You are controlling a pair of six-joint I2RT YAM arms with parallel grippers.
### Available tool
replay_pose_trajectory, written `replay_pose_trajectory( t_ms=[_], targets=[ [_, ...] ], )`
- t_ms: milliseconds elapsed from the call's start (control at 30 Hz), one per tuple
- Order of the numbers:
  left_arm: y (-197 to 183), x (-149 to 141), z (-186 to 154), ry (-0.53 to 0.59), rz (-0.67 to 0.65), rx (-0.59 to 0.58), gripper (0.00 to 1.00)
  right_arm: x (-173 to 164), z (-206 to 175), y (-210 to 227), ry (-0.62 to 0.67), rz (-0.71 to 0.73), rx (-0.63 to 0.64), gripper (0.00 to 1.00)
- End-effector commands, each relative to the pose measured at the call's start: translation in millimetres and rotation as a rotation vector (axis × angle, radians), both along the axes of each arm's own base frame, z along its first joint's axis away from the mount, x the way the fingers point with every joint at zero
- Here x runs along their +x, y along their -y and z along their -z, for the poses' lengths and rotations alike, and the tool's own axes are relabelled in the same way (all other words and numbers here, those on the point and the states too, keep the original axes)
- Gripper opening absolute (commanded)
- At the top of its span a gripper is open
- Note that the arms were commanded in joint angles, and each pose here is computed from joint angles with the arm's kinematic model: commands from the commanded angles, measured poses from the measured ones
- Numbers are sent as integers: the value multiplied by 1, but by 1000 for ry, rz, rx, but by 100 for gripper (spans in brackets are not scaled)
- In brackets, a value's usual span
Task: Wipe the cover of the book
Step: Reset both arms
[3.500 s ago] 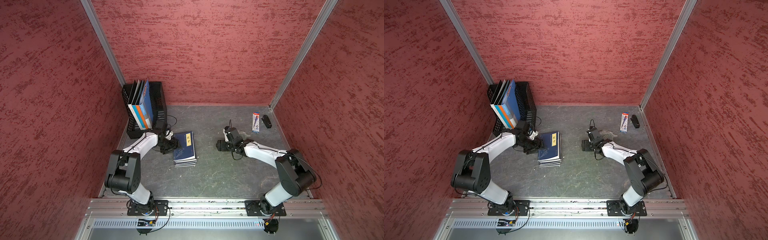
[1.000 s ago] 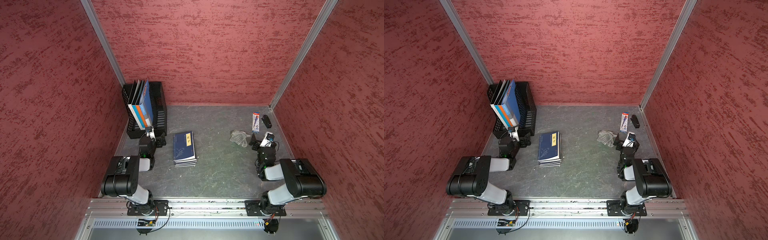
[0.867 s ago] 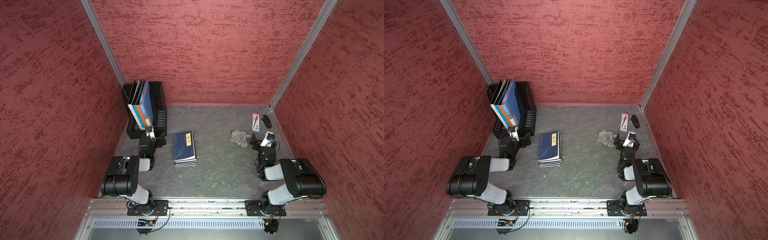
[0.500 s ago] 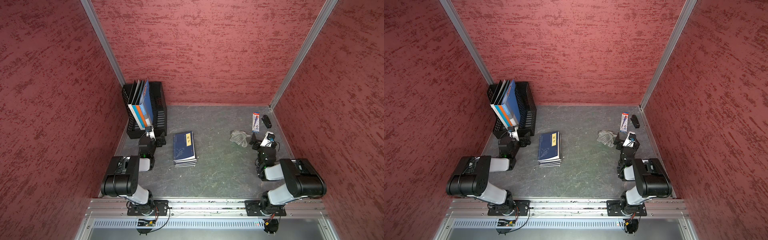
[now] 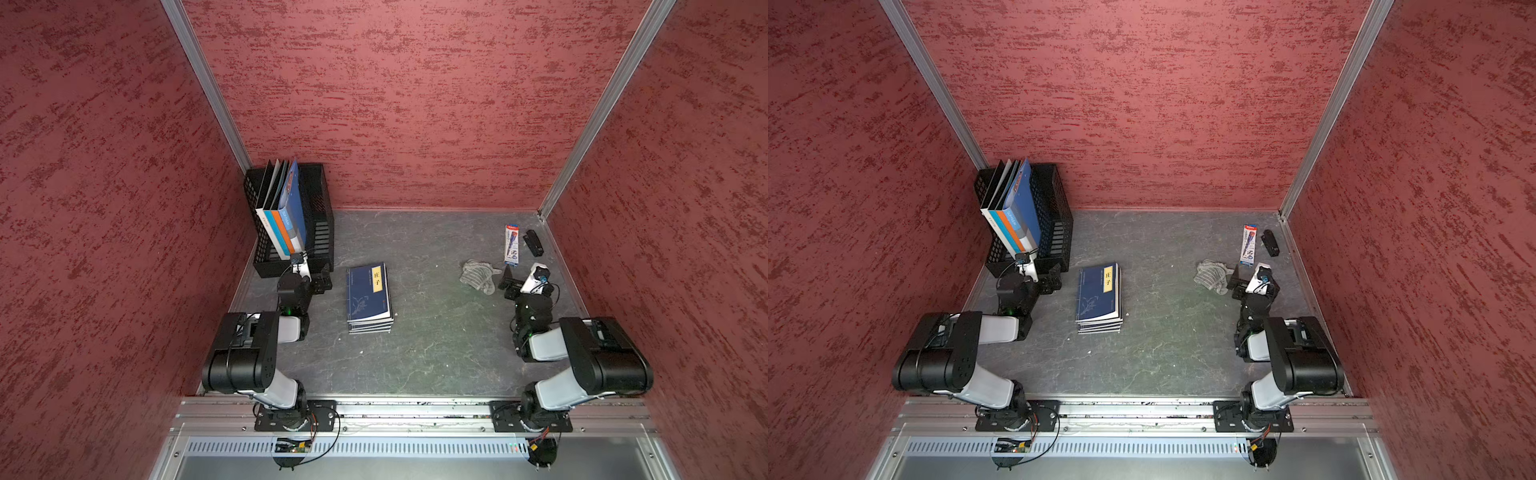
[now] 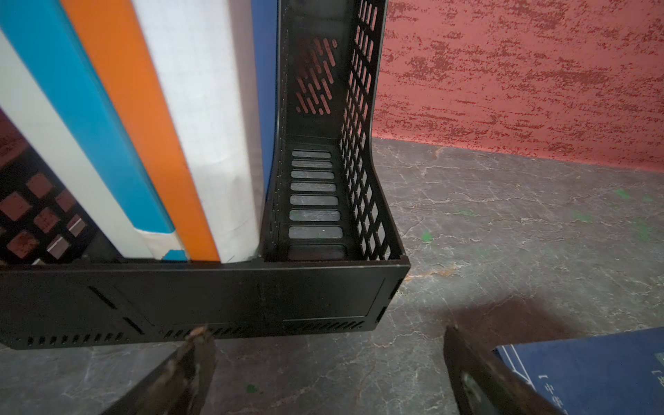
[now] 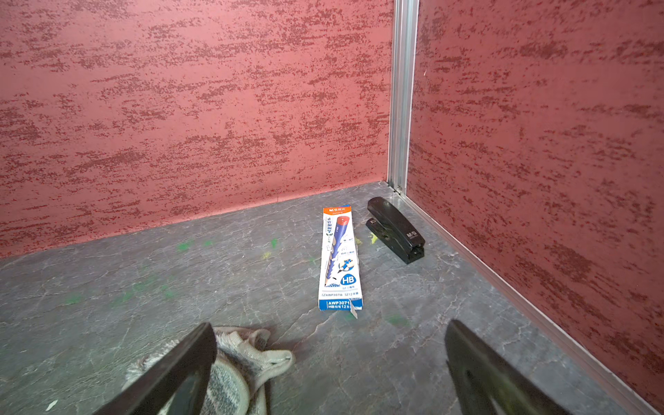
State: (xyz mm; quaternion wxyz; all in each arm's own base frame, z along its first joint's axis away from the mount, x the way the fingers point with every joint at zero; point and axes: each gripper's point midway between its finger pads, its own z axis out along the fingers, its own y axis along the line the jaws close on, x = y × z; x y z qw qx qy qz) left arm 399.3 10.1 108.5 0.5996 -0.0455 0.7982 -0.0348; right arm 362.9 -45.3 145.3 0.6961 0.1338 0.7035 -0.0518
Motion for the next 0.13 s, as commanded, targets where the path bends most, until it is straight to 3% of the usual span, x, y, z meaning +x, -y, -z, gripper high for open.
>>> replay_pose_trajectory(
  t_ms=[0, 100],
  targets=[
    [1, 2, -6, 21, 4, 16, 100, 3, -10, 3, 38, 8, -3, 99],
    [1, 2, -6, 21, 5, 17, 100, 2, -11, 3, 40, 8, -5, 99]
  ],
)
